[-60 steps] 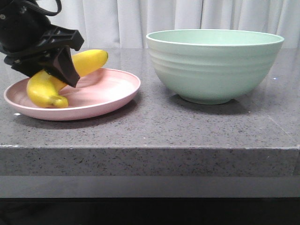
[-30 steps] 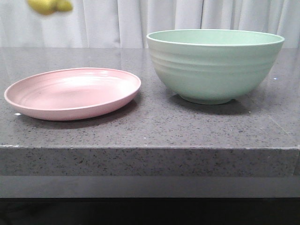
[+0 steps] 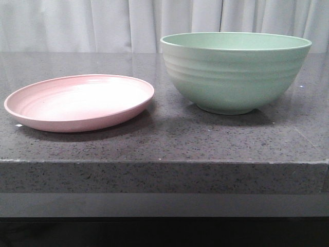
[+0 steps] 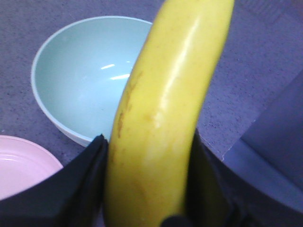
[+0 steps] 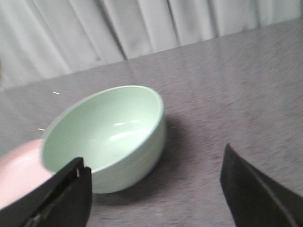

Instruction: Transfer banana from pink plate to green bowl

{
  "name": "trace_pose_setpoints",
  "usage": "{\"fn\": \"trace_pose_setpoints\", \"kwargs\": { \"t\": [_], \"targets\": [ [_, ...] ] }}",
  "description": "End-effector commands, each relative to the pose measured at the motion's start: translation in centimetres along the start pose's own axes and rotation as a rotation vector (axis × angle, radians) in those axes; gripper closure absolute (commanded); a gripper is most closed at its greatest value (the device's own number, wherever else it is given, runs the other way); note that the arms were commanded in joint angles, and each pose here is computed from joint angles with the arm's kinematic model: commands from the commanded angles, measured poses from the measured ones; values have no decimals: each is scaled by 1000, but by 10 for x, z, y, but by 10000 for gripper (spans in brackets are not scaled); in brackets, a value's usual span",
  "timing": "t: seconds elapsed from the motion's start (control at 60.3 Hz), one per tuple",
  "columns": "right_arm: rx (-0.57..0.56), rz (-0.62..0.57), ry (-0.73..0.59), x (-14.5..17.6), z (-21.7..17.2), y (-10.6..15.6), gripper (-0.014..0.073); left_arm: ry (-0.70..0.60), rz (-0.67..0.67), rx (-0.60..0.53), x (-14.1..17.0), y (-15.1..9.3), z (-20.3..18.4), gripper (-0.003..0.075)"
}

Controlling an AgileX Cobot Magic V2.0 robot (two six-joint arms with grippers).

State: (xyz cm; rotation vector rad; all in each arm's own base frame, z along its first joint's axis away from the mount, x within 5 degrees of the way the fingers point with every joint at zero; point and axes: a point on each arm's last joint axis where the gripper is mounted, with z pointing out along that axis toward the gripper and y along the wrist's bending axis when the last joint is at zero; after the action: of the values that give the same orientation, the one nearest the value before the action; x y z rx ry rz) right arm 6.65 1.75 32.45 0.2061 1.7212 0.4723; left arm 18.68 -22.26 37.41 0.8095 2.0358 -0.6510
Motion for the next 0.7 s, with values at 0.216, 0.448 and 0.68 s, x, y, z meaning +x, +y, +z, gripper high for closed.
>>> {"fn": "trace_pose_setpoints", "kwargs": {
  "t": [0.216,0.448,0.68],
  "targets": [
    [-231,318,50,-16,31,24,19,-124,-19,38,-18,-9,-8,576],
    [-341,409,123,-13,61,35,19,-124,-19,38,-18,-9,-8,576],
    [-471,391,140,-29,93,54,19,-124,-19,38,-18,-9,-8,576]
  ]
}}
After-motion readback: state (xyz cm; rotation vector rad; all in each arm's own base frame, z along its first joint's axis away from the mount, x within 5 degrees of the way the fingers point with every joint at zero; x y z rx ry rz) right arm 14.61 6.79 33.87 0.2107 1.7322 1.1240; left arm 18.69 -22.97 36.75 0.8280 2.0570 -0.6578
